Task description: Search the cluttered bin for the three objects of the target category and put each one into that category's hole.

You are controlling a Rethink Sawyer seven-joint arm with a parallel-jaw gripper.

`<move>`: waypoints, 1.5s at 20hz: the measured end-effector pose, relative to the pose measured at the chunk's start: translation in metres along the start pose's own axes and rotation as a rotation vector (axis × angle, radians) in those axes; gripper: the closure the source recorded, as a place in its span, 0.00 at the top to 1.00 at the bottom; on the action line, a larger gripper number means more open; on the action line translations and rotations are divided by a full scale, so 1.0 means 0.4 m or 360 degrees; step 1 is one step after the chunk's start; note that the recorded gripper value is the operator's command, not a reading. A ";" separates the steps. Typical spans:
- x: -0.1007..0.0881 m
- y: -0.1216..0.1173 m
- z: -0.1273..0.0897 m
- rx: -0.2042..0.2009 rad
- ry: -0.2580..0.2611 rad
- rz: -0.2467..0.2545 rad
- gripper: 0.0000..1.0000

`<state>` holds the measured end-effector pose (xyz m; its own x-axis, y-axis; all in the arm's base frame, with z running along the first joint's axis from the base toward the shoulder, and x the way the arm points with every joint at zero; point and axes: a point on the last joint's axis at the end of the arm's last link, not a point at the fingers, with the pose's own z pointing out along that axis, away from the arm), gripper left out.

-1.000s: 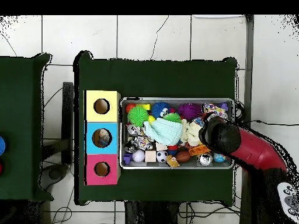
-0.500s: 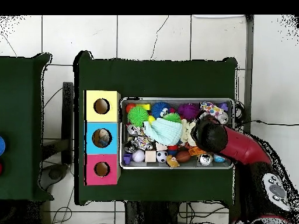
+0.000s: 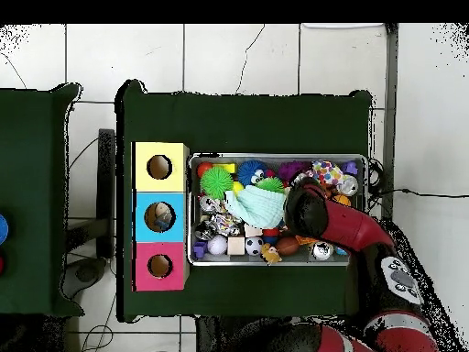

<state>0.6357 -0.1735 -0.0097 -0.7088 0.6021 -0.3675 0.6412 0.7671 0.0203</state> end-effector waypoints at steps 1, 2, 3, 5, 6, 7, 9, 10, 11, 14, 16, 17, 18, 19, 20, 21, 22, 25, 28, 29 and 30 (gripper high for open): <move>0.004 -0.001 0.008 -0.0006 -0.0014 0.0000 1.00; 0.008 -0.002 0.011 -0.0005 -0.0011 0.0000 1.00; 0.013 -0.004 0.016 -0.0004 -0.0005 0.0001 1.00; 0.025 -0.011 0.028 0.0002 0.0012 0.0004 1.00; 0.032 -0.020 0.038 0.0007 0.0025 0.0011 1.00; 0.033 -0.022 0.039 0.0008 0.0026 0.0012 1.00; 0.034 -0.041 0.049 0.0016 0.0032 0.0029 1.00; 0.030 -0.048 0.050 0.0017 0.0027 0.0036 1.00; 0.027 -0.054 0.051 0.0019 0.0025 0.0042 1.00; 0.022 -0.074 0.053 0.0027 0.0023 0.0050 1.00; 0.019 -0.085 0.054 0.0033 0.0021 0.0047 1.00; 0.020 -0.088 0.055 0.0035 0.0021 0.0043 1.00; 0.021 -0.089 0.055 0.0037 0.0021 0.0040 1.00; 0.021 -0.090 0.055 0.0039 0.0021 0.0037 1.00; 0.021 -0.092 0.056 0.0040 0.0016 0.0030 1.00; 0.020 -0.094 0.056 0.0041 0.0014 0.0027 1.00; 0.020 -0.094 0.056 0.0042 0.0013 0.0025 1.00; 0.021 -0.096 0.058 0.0042 0.0010 0.0015 1.00; 0.021 -0.097 0.059 0.0042 0.0007 0.0003 1.00; 0.020 -0.097 0.059 0.0042 0.0006 -0.0001 1.00; 0.020 -0.097 0.060 0.0043 0.0005 -0.0003 1.00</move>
<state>0.6120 -0.2038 -0.0356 -0.7109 0.6015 -0.3646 0.6475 0.7620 -0.0054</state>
